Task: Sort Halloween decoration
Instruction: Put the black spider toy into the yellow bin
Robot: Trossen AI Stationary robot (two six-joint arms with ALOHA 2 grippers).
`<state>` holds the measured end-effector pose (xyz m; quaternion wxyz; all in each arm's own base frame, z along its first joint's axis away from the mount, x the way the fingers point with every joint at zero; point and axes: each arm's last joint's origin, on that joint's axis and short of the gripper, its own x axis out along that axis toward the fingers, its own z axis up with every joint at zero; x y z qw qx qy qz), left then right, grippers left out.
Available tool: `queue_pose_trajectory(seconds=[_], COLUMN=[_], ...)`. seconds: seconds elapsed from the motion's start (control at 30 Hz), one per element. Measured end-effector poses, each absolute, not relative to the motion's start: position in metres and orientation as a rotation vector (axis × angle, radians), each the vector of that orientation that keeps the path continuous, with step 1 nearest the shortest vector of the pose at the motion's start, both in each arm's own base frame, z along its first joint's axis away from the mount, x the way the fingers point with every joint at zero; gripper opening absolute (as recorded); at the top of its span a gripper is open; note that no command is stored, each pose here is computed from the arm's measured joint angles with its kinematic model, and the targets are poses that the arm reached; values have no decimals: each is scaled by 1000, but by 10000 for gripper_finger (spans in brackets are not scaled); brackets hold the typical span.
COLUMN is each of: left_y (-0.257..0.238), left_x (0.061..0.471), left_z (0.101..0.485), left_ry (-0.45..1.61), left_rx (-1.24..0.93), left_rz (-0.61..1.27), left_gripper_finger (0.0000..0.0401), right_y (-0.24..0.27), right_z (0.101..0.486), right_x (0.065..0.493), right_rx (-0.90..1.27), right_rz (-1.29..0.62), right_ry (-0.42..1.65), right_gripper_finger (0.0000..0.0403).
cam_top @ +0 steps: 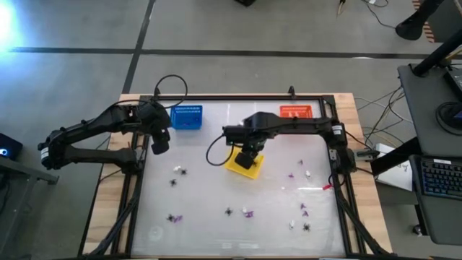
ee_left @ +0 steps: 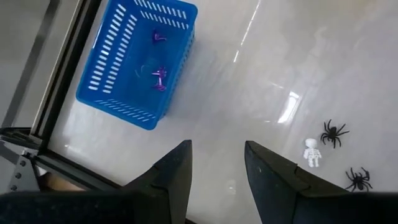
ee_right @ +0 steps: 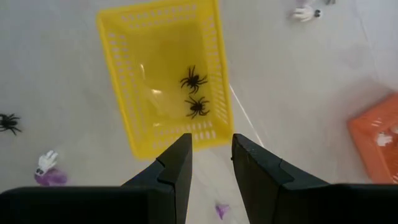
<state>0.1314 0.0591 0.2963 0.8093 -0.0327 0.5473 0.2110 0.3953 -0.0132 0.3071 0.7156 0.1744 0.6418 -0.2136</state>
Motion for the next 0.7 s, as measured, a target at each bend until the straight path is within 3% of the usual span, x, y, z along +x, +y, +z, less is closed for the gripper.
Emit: queue_pose_trajectory(seconds=[0.57, 0.7], left_y=[63, 62], left_x=[157, 163], left_z=[287, 284], left_ry=[1091, 1101], left_rx=[-397, -430], left_rz=[526, 533], left_gripper_finger=[130, 130], right_y=[-15, -16], right_z=[313, 319], right_x=[394, 388], right_rx=[209, 138], right_rz=[-312, -345], right_ry=[1425, 1446], right_gripper_finger=[107, 107])
